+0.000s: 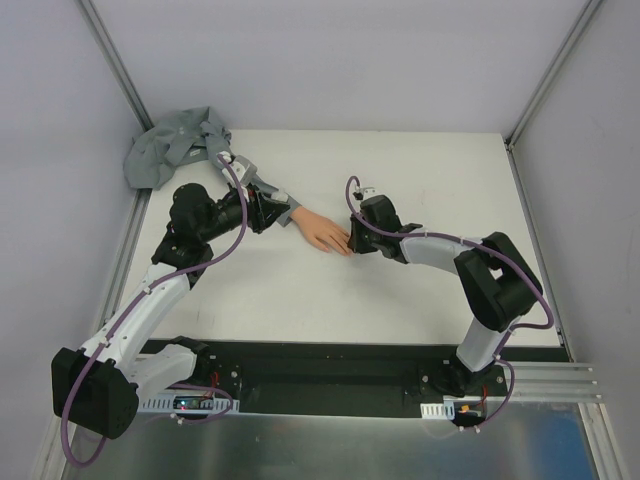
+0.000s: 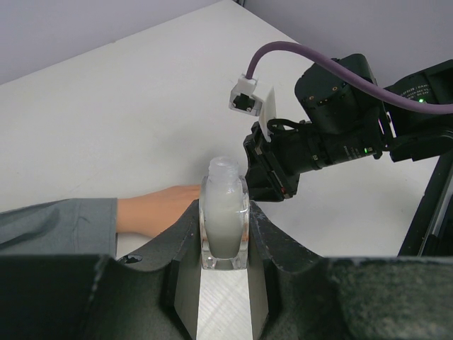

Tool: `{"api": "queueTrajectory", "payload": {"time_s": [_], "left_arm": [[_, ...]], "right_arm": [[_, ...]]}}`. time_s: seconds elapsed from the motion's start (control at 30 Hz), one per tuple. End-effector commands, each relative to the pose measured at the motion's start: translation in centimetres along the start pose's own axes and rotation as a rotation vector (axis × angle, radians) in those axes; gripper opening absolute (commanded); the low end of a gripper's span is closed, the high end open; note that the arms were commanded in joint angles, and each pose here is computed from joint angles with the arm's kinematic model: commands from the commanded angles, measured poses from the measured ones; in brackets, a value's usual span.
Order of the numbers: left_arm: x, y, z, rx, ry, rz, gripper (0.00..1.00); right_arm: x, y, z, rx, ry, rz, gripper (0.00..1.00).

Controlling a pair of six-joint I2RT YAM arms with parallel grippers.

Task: Paint the nails

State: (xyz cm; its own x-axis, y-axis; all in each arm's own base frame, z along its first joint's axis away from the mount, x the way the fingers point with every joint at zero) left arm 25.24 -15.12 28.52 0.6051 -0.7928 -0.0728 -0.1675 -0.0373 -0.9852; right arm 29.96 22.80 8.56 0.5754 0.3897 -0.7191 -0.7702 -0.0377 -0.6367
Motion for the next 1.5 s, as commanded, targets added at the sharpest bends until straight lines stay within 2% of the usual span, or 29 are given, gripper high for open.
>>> {"api": "queueTrajectory", "payload": {"time_s": [0.0, 0.23, 1.23, 1.47], "left_arm": [[-0.1, -1.2, -0.6, 0.032, 0.041, -0.047, 0.00], [-0.2, -1.2, -0.6, 0.035, 0.041, -0.048, 0.00], [0.0, -0.9, -0.5, 0.028, 0.041, -0.038, 0.00], [0.0, -1.0, -0.5, 0.028, 0.045, -0.040, 0.00]], "right_arm": [[-0.2, -2.1, 1.2, -0.007, -0.034, -0.057, 0.00], [0.0, -2.7, 1.4, -0.010, -0.038, -0.065, 0.00], [-1.6, -0.6, 0.4, -0.007, -0.020, -0.041, 0.00], [-0.9, -1.5, 1.0, -0.011, -0.033, -0.049, 0.00]]}}
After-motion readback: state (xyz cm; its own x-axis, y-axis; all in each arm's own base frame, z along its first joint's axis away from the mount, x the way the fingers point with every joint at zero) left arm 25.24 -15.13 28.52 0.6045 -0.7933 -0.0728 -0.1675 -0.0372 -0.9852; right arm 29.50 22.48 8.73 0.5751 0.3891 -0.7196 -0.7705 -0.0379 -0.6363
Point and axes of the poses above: each gripper's point midway between its finger pads, its own x axis out along the fingers, its own z axis along the line the jaws close on, y = z × x, the point moved 7 cm from there along -x, back along the fingers, and after that the axes turned 4 degrees about x, right-handed, at the moved point
